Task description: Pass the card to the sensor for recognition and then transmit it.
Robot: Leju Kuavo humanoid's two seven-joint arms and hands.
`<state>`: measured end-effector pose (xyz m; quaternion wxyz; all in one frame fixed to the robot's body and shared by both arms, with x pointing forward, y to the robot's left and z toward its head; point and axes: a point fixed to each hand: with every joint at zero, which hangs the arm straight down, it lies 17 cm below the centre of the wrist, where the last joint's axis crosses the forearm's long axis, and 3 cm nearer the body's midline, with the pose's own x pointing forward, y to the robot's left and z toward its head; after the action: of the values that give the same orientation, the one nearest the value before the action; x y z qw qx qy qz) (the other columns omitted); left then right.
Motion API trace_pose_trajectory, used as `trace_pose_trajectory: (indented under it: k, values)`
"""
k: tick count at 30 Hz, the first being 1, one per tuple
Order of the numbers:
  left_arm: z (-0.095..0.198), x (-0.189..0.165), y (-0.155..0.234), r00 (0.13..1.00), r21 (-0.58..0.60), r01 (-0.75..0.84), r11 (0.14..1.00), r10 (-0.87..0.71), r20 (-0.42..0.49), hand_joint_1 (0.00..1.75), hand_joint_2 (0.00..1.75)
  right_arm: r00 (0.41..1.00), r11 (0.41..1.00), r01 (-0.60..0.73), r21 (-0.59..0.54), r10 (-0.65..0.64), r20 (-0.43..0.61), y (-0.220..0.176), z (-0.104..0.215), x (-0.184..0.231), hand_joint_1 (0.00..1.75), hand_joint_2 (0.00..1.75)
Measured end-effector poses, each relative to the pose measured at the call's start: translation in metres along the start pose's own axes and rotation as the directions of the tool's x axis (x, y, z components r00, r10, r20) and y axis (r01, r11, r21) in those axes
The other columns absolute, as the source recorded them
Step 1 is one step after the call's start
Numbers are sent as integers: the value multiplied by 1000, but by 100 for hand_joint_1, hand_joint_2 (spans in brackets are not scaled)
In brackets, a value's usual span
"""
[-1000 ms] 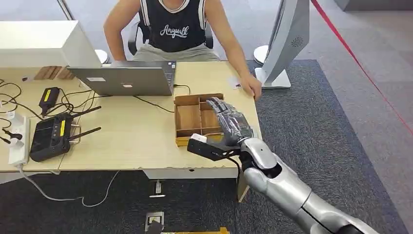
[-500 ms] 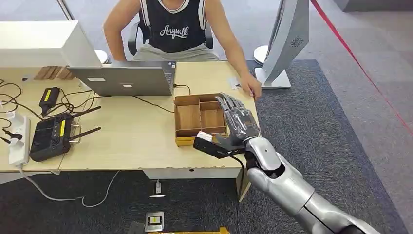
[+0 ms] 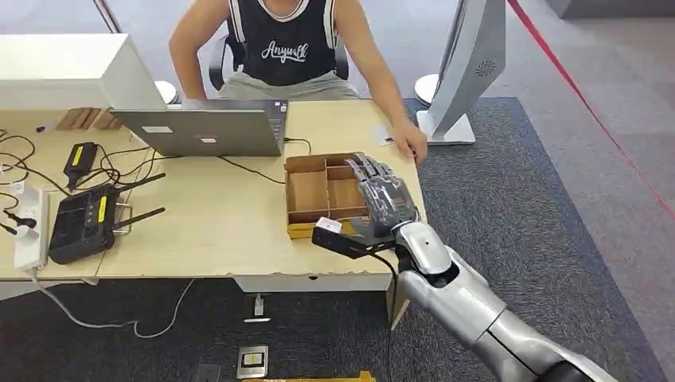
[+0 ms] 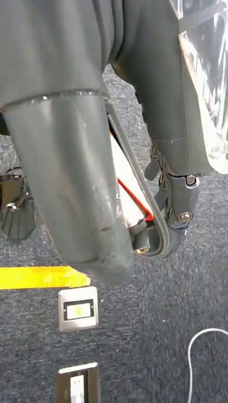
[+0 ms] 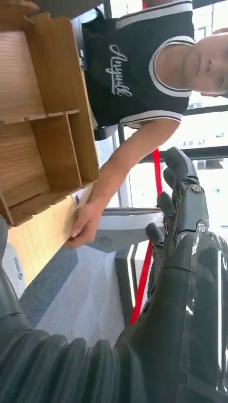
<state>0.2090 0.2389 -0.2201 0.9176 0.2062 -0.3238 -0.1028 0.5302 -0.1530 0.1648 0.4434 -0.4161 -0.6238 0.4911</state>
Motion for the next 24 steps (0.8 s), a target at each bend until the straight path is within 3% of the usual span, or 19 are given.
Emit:
trace_pose_trajectory:
  k: [24]
  values:
    - [-1, 5, 0, 1000, 0, -18, 1000, 18, -5, 0, 0, 998, 993, 54, 105, -56, 12, 36, -5, 20, 0, 175]
